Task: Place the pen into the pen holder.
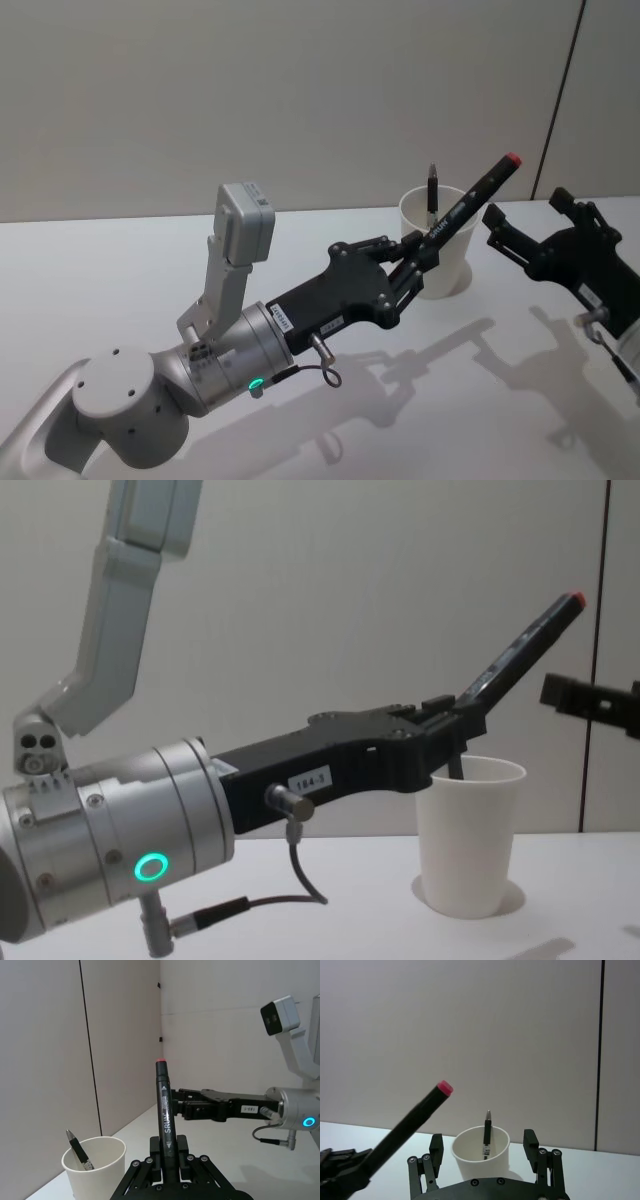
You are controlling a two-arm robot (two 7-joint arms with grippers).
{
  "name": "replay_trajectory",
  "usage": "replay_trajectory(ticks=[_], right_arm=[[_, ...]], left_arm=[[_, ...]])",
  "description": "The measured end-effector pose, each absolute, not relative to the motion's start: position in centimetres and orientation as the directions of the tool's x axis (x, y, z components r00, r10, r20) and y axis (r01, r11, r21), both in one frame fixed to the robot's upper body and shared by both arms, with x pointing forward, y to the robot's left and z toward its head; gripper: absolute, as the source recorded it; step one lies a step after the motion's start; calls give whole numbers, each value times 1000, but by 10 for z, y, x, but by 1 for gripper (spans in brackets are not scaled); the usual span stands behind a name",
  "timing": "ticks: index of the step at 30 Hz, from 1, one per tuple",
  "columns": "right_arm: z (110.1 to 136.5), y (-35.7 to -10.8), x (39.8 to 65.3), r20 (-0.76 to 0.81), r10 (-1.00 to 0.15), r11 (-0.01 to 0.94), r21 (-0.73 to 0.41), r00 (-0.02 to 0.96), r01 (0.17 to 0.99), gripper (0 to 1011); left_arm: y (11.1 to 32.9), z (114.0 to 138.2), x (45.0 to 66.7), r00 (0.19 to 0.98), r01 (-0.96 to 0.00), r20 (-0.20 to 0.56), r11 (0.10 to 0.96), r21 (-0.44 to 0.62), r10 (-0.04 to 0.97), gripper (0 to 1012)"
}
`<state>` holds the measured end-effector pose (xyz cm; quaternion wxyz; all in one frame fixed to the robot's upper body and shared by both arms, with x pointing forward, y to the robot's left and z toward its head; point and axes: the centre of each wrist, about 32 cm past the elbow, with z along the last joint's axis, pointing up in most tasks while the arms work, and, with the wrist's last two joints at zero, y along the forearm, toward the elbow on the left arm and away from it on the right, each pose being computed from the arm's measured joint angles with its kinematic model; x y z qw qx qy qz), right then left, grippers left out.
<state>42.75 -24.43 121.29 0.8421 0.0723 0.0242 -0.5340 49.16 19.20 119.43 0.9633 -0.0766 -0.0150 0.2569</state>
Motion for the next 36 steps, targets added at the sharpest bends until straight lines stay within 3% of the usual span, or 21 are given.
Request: replay_trajectory(ticks=[22,36], right_arm=[[1243,-301,393,-326,-741,615,21,587,788,1001],[1250,-291,395,-400,-690,628,83,603,774,1001]], left_arm=[[192,1194,492,867,-493,-9,856,-154,498,189],[192,1194,492,867,-493,-9,856,-153,498,189]])
